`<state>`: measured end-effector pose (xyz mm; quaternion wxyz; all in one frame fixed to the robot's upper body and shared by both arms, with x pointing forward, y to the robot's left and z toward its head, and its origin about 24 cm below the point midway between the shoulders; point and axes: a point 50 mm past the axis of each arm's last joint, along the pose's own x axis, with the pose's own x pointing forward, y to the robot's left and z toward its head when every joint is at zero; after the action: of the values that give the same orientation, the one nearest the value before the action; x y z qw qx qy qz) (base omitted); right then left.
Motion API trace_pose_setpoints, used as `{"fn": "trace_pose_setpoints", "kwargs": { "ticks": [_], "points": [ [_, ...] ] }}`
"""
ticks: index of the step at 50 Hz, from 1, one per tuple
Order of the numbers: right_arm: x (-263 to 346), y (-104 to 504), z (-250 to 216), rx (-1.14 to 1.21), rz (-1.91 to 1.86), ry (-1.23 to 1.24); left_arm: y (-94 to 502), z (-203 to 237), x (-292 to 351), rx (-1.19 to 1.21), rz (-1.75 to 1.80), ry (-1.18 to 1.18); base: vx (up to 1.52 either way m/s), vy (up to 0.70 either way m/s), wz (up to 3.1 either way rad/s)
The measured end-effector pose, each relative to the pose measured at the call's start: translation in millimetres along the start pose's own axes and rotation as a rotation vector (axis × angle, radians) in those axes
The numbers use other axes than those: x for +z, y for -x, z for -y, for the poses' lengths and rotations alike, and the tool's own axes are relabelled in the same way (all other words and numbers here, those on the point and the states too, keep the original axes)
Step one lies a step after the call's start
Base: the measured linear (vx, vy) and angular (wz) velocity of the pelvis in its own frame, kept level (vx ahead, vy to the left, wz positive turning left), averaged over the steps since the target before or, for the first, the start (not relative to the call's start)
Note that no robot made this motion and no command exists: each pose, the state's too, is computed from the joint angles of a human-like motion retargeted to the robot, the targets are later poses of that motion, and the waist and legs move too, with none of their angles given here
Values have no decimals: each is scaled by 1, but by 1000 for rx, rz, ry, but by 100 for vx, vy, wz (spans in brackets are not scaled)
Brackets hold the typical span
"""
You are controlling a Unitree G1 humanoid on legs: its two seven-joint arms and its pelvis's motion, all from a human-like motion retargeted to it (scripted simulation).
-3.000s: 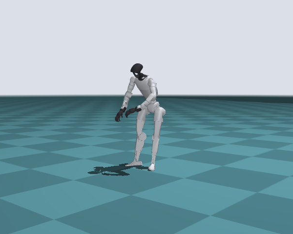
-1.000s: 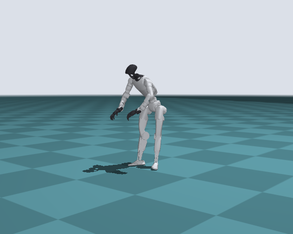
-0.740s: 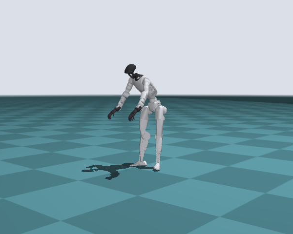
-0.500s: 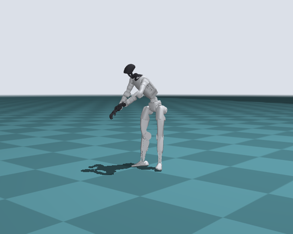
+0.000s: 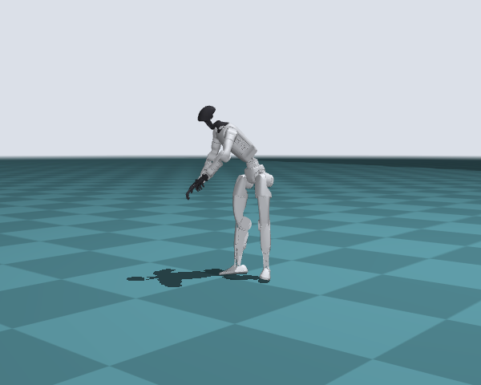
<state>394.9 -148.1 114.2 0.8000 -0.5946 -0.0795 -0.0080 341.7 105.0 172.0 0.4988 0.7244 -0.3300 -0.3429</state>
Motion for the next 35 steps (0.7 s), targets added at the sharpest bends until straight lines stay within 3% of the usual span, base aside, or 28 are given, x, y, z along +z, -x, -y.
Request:
{"fn": "trace_pose_setpoints", "kwargs": {
  "ticks": [8, 11, 14, 18, 21, 24, 27, 31, 35],
  "points": [
    [5, -4, 2, 73, -33, -144, 73, -67, -141, 166, -866, -84, -2, -5, -18],
    [4, -5, 1, 87, -62, -195, 86, -87, -158, 210, -1040, -149, -1, -2, -5],
    [0, -5, 0, 87, -95, -237, 52, -92, -141, 173, -862, -243, 5, -1, -14],
    [-4, -1, 1, 53, -92, -265, -5, -75, -67, 172, -335, -293, 12, -2, -12],
    [-3, -2, 8, 5, -57, -239, -14, -71, -7, 261, 17, -290, 8, -6, -60],
    [7, -6, 16, -10, -9, -188, -2, -76, -1, 335, 96, -384, 9, 3, -66],
    [12, -7, 23, -28, 41, -185, 31, -80, -55, 263, -196, -431, 7, -6, -34],
    [14, -9, 26, -33, 28, -194, 108, -94, -141, 241, -831, -251, 5, -4, -48],
    [11, -10, 27, -61, -4, -186, 161, -91, -175, 379, -1247, -17, 4, -2, -35]
  ]
}}
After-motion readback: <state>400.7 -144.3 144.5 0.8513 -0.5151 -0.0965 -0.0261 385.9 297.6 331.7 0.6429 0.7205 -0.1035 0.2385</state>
